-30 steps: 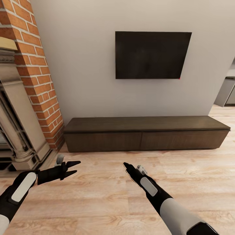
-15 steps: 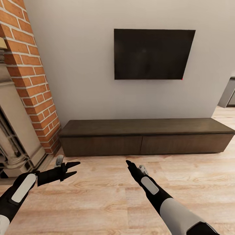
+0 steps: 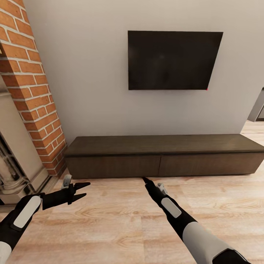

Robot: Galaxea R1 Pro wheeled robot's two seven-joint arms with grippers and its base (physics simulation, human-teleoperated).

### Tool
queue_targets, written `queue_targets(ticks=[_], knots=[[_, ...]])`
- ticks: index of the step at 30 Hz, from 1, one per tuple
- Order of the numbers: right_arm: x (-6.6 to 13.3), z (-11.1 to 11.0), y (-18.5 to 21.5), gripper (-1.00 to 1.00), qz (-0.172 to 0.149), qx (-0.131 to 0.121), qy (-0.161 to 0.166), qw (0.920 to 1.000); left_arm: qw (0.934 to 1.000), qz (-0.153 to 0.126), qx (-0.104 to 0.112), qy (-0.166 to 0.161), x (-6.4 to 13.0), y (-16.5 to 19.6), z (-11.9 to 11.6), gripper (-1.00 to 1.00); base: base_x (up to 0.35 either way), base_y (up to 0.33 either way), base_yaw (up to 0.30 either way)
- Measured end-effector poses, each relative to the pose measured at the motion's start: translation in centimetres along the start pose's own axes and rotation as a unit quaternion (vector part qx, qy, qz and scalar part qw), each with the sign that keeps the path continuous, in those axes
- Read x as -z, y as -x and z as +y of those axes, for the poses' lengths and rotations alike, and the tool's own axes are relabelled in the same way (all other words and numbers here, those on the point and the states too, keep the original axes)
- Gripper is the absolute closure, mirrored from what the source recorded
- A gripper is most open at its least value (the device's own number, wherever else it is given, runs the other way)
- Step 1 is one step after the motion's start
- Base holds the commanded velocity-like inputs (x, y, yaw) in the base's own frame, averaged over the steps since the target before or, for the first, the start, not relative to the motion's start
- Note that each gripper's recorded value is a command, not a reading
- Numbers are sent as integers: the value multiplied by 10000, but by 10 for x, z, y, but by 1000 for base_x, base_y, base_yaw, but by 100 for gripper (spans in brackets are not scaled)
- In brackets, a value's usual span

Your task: Place each of the two pumpkins and all three candles from the living room inside a cabinet in the living room (use any cabinet), then make sure every cabinet is closed, and position the cauldron so it is next to a table in the living room.

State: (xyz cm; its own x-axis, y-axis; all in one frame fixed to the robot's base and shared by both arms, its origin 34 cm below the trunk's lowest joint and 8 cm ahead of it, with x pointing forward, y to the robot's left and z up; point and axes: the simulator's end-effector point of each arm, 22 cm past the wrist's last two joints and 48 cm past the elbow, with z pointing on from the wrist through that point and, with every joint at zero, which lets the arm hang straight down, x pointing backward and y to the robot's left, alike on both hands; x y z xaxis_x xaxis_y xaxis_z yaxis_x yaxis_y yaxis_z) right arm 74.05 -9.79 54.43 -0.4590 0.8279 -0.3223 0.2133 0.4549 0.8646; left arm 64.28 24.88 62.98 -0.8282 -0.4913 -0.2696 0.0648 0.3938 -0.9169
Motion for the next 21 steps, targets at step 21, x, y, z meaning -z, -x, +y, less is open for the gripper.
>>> queue_targets(ticks=[21], knots=[[2,15,16,-100,-264,-376,409,9981,9999,-16,92,60,2,-1,8,-100,79,0,0]])
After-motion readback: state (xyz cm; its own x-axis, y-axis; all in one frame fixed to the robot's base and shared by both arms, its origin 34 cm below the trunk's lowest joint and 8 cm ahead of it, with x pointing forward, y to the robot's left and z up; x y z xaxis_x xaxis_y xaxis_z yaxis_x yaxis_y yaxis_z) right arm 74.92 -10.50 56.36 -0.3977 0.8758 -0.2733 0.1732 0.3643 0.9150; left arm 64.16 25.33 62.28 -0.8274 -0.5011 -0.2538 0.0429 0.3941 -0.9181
